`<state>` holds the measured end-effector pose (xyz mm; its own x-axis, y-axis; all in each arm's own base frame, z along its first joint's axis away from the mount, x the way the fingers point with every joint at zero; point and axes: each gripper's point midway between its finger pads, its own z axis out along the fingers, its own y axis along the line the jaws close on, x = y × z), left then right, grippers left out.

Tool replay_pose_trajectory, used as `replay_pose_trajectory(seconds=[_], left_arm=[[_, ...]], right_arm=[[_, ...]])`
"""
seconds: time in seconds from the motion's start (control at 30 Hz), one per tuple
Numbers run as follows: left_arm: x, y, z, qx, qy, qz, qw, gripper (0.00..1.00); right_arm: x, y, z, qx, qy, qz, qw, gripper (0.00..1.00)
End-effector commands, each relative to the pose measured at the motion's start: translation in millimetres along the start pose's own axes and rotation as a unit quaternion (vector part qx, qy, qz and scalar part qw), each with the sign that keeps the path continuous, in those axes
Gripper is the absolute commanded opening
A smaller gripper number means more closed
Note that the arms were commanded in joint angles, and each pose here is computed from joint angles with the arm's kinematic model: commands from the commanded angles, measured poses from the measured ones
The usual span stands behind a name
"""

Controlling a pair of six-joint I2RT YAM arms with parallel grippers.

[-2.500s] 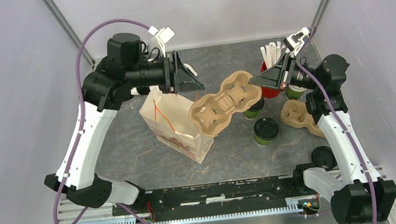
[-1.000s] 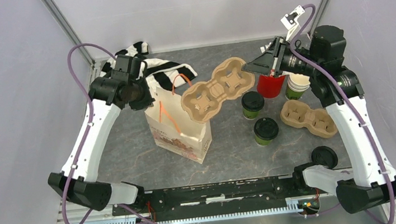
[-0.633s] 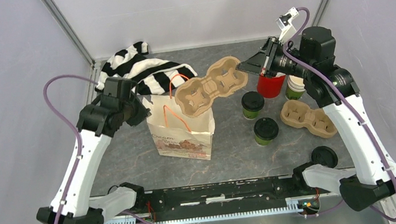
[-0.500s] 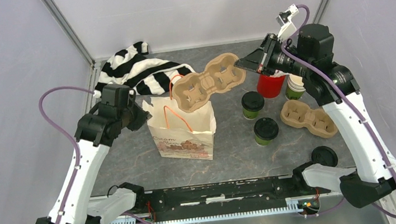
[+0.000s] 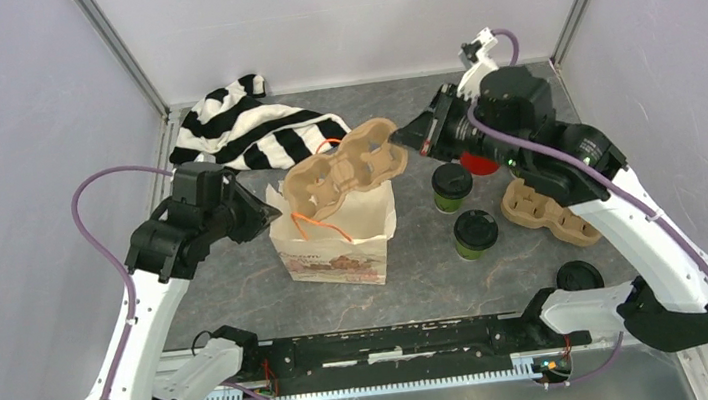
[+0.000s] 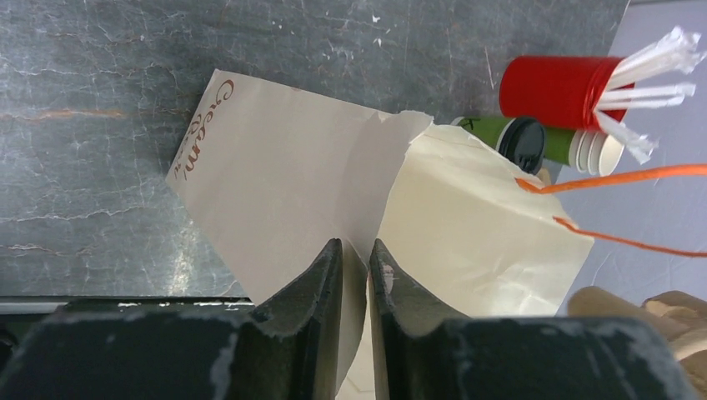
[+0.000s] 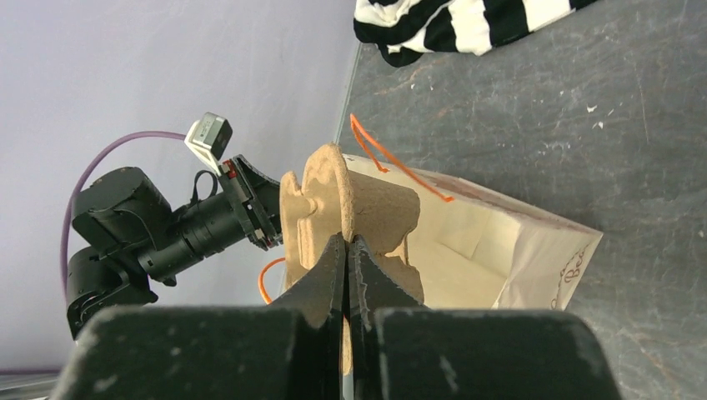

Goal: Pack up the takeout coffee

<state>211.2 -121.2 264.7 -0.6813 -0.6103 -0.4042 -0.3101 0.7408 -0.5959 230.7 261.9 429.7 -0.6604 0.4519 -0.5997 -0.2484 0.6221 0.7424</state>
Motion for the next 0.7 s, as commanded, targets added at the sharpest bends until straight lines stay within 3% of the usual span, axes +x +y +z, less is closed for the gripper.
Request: replay_pose_trajectory(seconds=[0.0, 0.27, 0.43, 0.67], left_arm=[[10, 6, -11, 0.02, 0.012, 0.045, 0.999, 0.26], [20, 15, -20, 0.016, 0.026, 0.065, 0.997, 0.31], [24, 23, -19, 0.011, 0.027, 0.067, 0.997, 0.29], [23, 15, -17, 0.021, 0.03, 0.065, 0.997, 0.24]], right_arm=[[1, 3, -5, 0.041, -0.056, 0.028, 0.997, 0.0], [22, 6, -12, 0.079, -0.056, 0.024, 0.995, 0.0], [16, -15, -26, 0.102, -0.084, 0.032, 0.991, 0.0], [33, -25, -13, 0.107, -0.066, 0.02, 0.992, 0.0]])
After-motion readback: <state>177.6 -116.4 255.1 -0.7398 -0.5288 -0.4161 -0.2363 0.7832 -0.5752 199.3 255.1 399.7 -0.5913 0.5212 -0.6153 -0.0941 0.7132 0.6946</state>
